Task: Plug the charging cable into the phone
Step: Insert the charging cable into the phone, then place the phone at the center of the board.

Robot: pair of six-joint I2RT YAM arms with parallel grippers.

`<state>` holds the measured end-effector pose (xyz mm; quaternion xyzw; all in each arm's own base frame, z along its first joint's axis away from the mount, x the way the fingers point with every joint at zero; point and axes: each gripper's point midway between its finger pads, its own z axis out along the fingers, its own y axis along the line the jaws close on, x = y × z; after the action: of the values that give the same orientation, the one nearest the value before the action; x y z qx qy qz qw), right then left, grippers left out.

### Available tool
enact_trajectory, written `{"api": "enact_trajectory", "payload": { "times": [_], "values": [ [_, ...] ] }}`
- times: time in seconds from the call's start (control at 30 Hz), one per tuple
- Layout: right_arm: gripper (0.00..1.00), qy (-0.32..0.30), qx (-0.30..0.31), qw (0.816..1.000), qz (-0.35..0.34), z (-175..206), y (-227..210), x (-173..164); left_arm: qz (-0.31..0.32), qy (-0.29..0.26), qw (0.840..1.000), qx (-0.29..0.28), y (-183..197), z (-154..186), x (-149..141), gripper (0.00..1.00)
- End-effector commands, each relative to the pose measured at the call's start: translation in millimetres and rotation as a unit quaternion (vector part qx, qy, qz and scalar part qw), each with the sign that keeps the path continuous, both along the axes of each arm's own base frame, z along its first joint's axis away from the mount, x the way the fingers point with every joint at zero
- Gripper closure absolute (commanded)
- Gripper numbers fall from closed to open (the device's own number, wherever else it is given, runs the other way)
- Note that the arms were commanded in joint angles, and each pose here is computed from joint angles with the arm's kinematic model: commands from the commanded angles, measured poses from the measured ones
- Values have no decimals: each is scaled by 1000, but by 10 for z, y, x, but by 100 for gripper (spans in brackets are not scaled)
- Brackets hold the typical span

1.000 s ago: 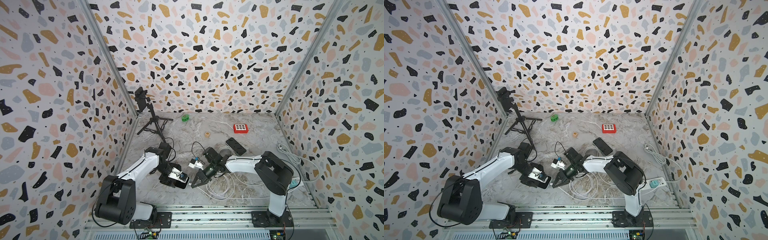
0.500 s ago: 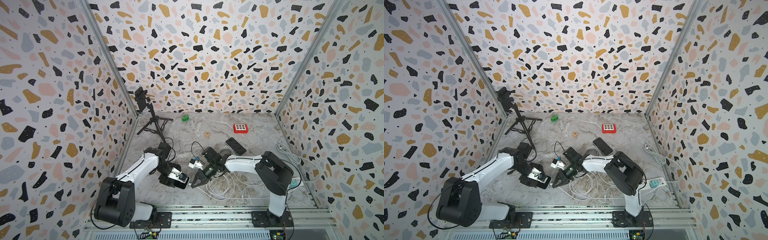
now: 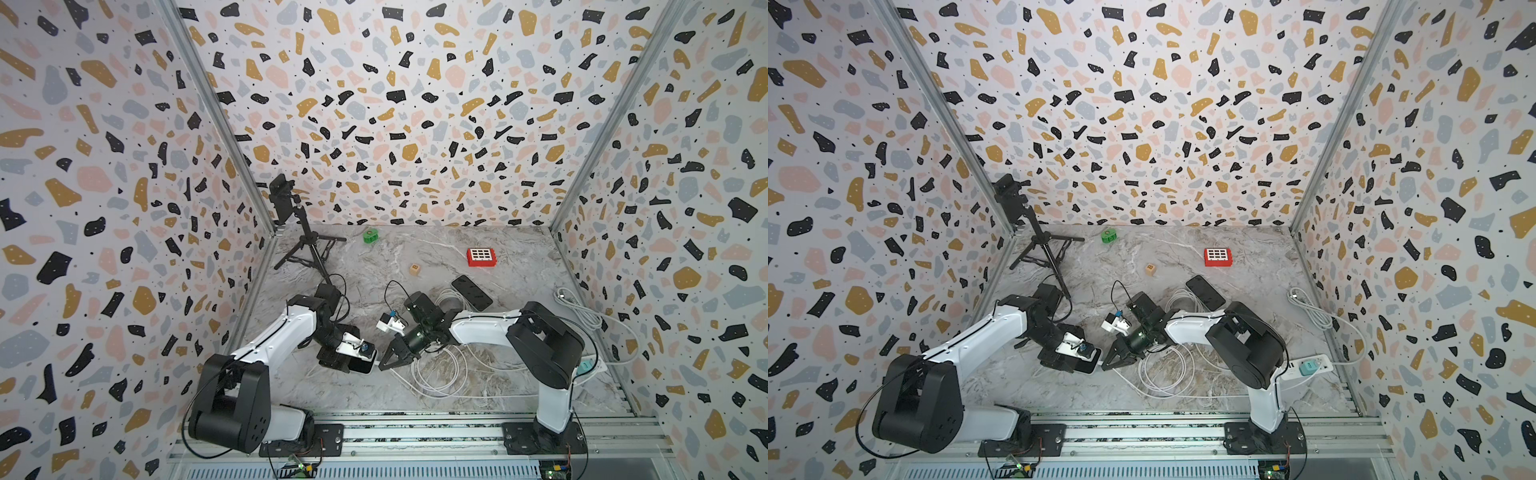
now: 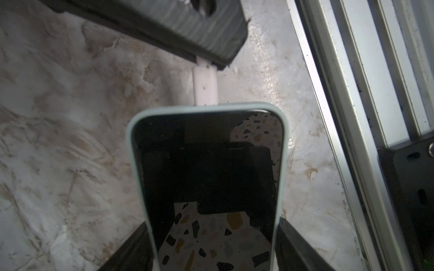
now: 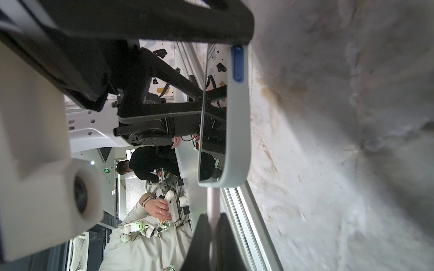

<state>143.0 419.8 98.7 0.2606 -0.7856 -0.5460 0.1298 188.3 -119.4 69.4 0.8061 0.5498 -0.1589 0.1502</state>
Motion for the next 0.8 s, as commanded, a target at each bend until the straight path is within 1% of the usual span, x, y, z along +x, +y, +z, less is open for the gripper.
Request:
{"api": "enact_trajectory", "payload": {
  "times": [0.0, 0.13, 0.23, 0.33, 0.37, 0.5, 0.6, 0.73, 0.77],
  "values": [
    [100, -51, 34, 998, -22, 64, 182, 225, -9, 38, 995, -94, -305, 270, -158, 29],
    [100, -50, 44, 998, -20, 26, 251, 268, -13, 37, 993, -114, -353, 339, -183, 28],
    [100, -43, 56, 997, -19, 34, 300, 289, -15, 41, 992, -117, -358, 335, -201, 28],
    [100, -43, 53, 998, -18, 12, 292, 290, -14, 37, 993, -110, -340, 285, -193, 28],
    [97, -48, 48, 997, -20, -1, 269, 305, -13, 34, 994, -103, -322, 250, -185, 28],
    [75, -69, 1, 997, -26, -114, 45, 359, -13, 16, 998, -62, -209, 39, -110, 27],
    [66, -82, -20, 996, -30, -137, -105, 414, -12, 6, 1000, -28, -108, -148, -33, 27],
    [49, -82, -47, 995, -40, -144, -324, 444, -1, 17, 1000, -17, -52, -237, 29, 27],
    [47, -90, -56, 993, -47, -131, -399, 480, 3, 19, 1000, -17, -49, -252, 45, 26]
  ]
}}
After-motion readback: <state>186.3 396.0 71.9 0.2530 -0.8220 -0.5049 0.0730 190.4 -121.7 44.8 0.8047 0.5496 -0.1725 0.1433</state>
